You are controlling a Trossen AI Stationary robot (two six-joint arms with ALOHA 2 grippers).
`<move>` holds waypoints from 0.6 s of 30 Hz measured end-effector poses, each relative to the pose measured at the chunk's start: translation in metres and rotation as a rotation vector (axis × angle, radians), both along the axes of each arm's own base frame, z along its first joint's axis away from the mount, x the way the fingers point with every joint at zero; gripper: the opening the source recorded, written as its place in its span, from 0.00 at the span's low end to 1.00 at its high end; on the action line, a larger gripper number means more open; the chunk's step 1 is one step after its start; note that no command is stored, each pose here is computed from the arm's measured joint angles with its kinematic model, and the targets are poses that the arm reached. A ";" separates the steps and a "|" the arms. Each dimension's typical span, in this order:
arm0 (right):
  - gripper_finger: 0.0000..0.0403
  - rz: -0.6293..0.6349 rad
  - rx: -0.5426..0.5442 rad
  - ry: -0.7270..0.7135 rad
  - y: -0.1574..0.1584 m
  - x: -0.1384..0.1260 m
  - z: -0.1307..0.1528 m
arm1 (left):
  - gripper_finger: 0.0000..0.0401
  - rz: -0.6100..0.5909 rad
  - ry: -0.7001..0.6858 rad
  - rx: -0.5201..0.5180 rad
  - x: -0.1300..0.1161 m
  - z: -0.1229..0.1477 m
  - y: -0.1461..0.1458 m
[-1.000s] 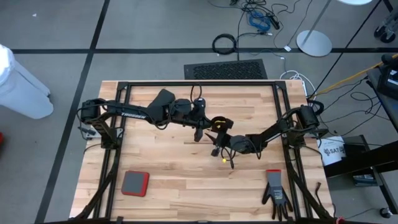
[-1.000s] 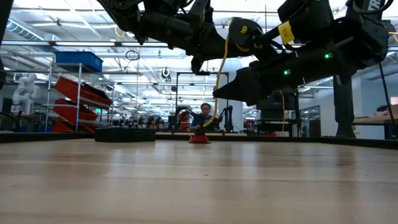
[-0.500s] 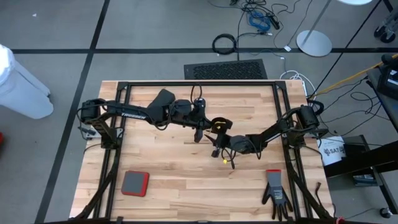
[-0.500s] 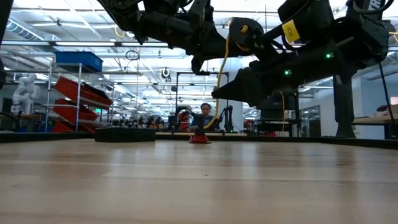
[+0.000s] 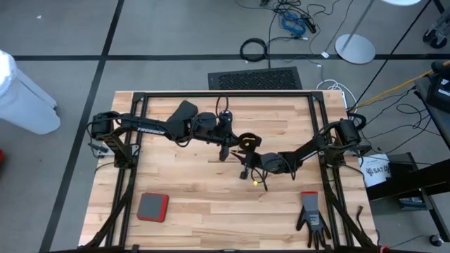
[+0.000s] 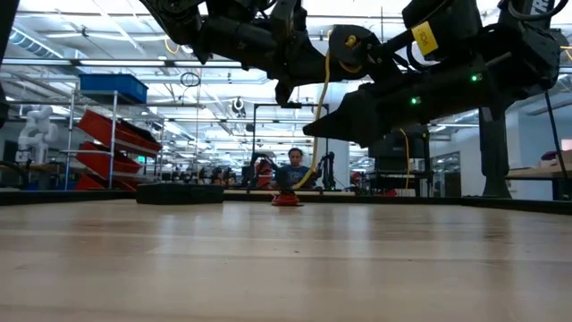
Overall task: Coil cords
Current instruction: Coil the yellow wire onto the black spool
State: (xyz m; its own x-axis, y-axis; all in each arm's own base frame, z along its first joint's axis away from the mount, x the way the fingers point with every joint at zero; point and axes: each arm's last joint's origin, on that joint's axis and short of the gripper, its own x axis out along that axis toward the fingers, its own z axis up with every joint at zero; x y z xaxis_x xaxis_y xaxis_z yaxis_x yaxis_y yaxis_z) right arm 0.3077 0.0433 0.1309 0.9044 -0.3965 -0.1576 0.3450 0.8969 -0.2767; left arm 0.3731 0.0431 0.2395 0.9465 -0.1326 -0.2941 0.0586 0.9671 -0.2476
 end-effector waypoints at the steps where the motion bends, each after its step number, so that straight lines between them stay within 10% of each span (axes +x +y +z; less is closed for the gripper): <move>1: 0.02 0.000 -0.001 0.005 0.000 -0.001 -0.001 | 0.00 -0.007 0.006 -0.003 0.000 -0.001 0.000; 18: 0.00 -0.017 0.156 0.167 0.002 -0.023 -0.009 | 0.00 -0.208 0.305 0.053 -0.017 -0.029 -0.003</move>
State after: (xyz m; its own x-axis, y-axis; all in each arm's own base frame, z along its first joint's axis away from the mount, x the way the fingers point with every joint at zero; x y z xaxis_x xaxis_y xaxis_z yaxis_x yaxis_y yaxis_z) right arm 0.2850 0.0450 0.1223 0.8542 -0.3703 -0.3651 0.3214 0.9279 -0.1892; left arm 0.3557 0.0398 0.2106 0.7689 -0.2900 -0.5698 0.1863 0.9542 -0.2342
